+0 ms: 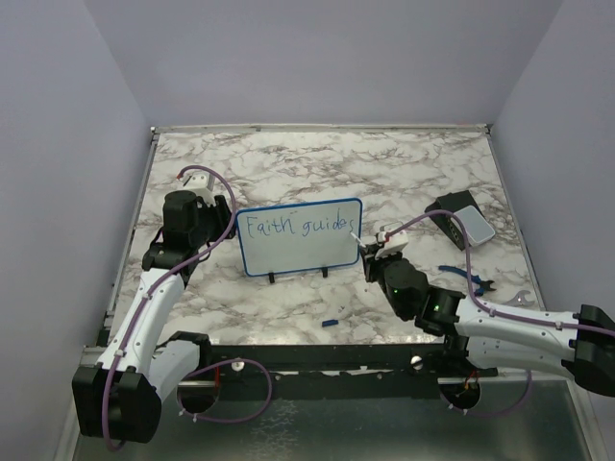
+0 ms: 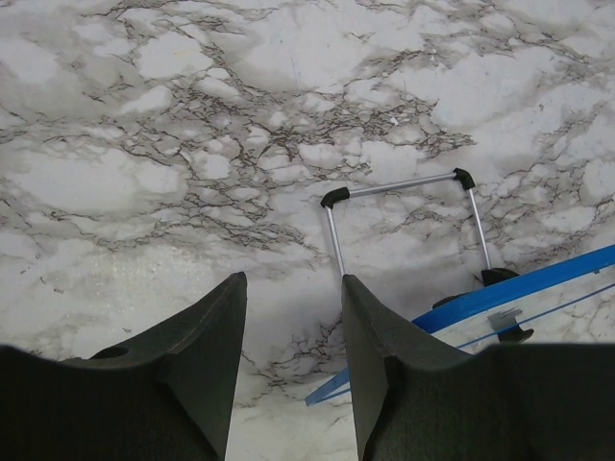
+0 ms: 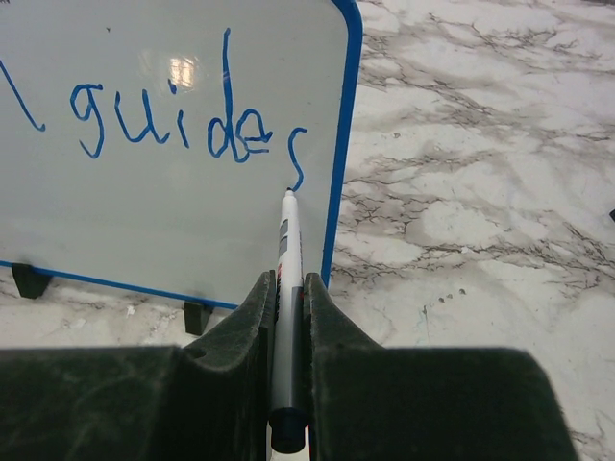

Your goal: Write a sentence on the whiteboard

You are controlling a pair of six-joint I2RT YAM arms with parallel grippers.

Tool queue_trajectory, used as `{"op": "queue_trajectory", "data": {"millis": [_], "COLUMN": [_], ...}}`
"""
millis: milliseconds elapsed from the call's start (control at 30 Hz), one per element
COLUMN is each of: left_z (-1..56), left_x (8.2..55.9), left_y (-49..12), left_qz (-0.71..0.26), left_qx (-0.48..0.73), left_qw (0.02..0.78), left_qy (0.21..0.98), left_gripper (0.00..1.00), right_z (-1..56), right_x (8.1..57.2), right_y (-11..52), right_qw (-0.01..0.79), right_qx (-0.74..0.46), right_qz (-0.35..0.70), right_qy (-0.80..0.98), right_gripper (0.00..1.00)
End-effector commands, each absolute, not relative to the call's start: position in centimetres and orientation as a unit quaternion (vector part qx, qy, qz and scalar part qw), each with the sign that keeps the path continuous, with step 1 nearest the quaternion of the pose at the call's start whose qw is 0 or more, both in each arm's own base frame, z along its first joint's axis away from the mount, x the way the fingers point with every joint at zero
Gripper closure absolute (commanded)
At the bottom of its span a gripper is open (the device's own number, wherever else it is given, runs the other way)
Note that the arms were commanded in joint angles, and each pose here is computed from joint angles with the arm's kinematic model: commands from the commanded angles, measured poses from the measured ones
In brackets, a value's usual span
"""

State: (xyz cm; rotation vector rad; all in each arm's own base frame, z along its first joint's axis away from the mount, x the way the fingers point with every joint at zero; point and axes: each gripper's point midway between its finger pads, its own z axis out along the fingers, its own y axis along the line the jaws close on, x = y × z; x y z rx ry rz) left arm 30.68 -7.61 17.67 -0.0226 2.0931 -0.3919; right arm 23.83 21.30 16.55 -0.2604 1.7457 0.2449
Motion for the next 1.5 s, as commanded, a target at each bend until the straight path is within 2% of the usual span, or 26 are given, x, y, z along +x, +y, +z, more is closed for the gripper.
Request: {"op": "queue_trajectory", "data": {"millis": [0, 333, 733, 1467], "left_z": [17.5, 17.2, 17.3, 17.3], "left_x": [30.5, 30.6, 30.5, 30.4], "left_y": [-8.1, -7.7, -7.7, -7.6], "left_qz": [-0.173, -0.161, -0.163, -0.158], "left_qx": [-0.004, -0.013, -0.013, -0.012], "left_qw": [0.484, 0.482, 0.483, 0.483], "left_qy": [0.858, 0.861, 0.860, 0.861], "left_gripper": [0.54, 0.54, 0.53, 0.53], "right_z": [18.7, 19.1, 19.3, 18.2], "right_x": [24.0, 22.0, 20.5, 20.2], "right_y": [22.3, 23.9, 27.6, 35.6], "right_qw": [0.643, 0.623, 0.606, 0.592], "right_qx": [-0.116, -0.157, -0.152, -0.192], "right_qz": [0.132, 0.206, 0.295, 0.315], "right_qy": [0.746, 0.738, 0.723, 0.716], "right_gripper": [0.99, 0.99, 0.99, 0.99]}}
